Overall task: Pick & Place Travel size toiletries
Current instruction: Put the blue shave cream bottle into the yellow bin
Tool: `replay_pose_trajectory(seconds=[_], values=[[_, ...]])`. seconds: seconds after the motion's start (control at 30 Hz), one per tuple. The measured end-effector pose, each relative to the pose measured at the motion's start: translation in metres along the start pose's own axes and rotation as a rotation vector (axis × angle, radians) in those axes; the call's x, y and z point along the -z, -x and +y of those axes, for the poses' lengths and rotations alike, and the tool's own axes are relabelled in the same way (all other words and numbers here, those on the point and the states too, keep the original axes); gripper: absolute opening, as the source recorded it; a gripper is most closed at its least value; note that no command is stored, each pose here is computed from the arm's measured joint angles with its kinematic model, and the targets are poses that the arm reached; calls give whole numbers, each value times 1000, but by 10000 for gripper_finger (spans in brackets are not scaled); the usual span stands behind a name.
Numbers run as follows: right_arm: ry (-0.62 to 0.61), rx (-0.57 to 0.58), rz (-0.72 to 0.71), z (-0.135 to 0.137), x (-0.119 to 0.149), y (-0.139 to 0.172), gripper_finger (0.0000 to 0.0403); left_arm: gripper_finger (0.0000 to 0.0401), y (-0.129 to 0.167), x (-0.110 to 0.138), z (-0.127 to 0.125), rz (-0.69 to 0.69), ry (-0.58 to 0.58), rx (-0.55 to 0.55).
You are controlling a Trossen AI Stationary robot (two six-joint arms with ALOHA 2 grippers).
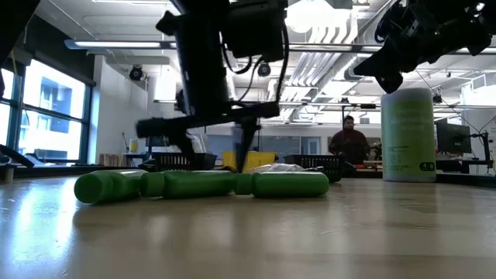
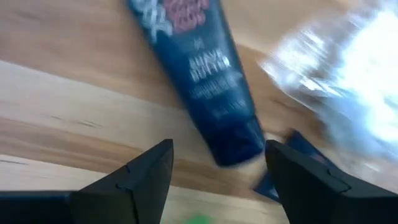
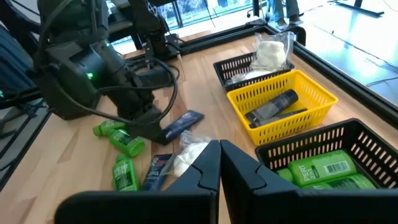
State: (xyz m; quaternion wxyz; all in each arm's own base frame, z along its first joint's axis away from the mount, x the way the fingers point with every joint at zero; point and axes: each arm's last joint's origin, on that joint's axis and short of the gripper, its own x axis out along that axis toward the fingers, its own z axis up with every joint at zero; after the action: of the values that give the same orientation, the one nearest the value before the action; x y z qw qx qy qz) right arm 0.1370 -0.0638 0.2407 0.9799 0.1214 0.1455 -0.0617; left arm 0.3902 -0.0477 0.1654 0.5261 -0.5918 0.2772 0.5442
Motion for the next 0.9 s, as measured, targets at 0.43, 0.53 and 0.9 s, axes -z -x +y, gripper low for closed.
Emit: replay_pose_trajectory(seconds=[0.43, 0.53, 0.9], values=[[21, 2, 11, 0, 1, 0, 2, 248, 20, -7, 0, -77, -38, -120], [21, 4, 10, 0, 1, 0, 2, 248, 20, -8, 2, -88, -45, -142], [20, 3, 11, 0, 1, 0, 2, 248, 15, -16, 1, -151, -46, -146]])
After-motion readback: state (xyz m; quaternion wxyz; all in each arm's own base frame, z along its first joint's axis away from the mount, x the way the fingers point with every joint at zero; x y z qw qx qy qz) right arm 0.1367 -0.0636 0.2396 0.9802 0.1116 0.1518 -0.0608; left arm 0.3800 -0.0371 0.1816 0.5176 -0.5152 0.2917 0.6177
